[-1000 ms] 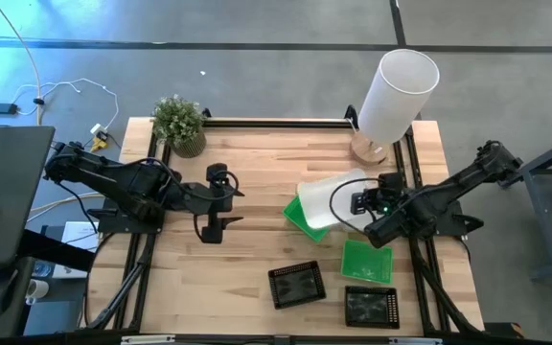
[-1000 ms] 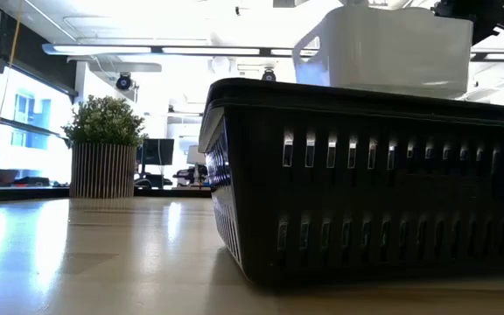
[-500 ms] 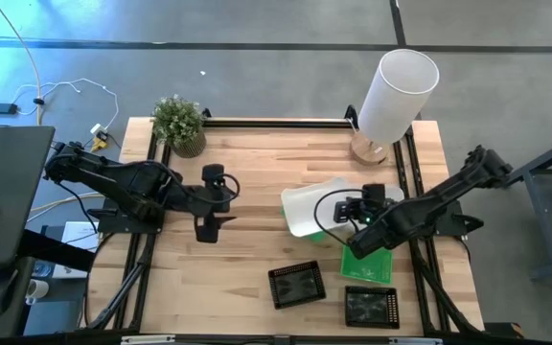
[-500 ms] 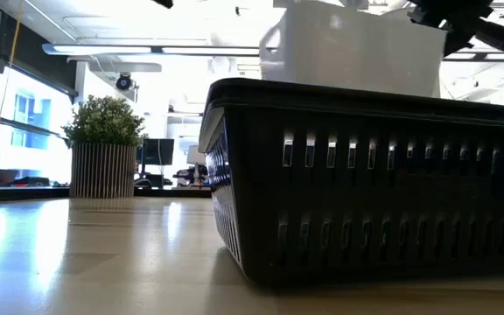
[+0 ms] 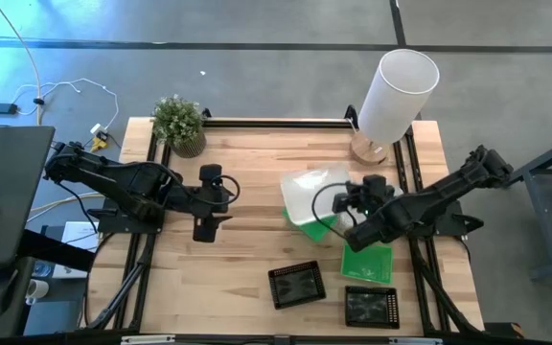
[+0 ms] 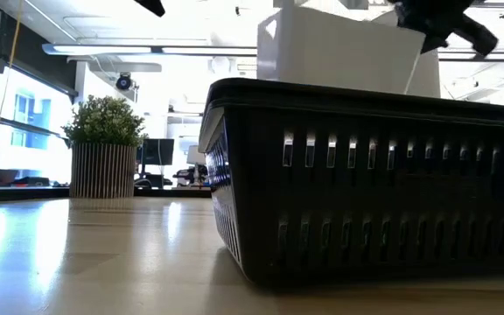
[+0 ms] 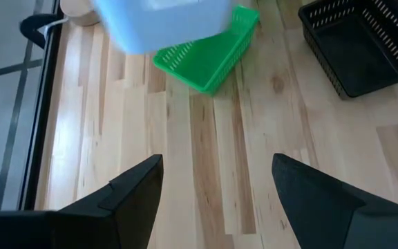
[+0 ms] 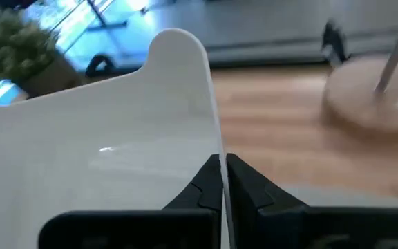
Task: Stack baskets by color
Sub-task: Stack the top white bin on the white bins
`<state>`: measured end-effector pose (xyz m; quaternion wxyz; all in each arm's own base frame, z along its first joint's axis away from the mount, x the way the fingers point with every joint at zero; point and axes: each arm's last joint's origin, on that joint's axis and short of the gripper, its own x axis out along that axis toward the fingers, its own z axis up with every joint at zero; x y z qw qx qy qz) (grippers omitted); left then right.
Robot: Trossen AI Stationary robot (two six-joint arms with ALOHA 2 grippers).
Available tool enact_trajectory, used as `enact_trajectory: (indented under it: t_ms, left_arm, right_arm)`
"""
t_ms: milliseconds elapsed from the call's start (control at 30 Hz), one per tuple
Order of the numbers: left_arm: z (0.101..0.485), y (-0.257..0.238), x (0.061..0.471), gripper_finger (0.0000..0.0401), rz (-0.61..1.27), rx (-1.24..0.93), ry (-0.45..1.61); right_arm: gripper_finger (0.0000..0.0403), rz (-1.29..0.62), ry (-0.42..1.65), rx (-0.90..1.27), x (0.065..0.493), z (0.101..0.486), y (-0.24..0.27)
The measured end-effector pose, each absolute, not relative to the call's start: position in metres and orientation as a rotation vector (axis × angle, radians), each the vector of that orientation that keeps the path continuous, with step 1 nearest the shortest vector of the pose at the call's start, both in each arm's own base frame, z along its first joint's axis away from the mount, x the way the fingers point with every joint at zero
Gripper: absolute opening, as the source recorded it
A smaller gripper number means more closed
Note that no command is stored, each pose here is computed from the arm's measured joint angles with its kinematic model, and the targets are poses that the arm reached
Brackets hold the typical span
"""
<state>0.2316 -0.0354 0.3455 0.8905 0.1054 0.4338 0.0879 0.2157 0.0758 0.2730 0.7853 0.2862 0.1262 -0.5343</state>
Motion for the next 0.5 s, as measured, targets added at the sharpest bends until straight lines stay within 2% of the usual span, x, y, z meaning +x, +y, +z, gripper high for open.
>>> enact_trajectory:
  t_ms: [300,500]
  left_arm:
    - [0.346,-0.035,0.232,0.0258,0.183,0.219,0.9]
    - [0.346,-0.035,0.232,0.0258,0.183,0.219,0.9]
  right_arm:
    - [0.0,-1.361,0.301,0.518,0.228,0.273,0.02]
    - [0.0,-1.473,0.336,0.535,0.234,0.272,-0.019]
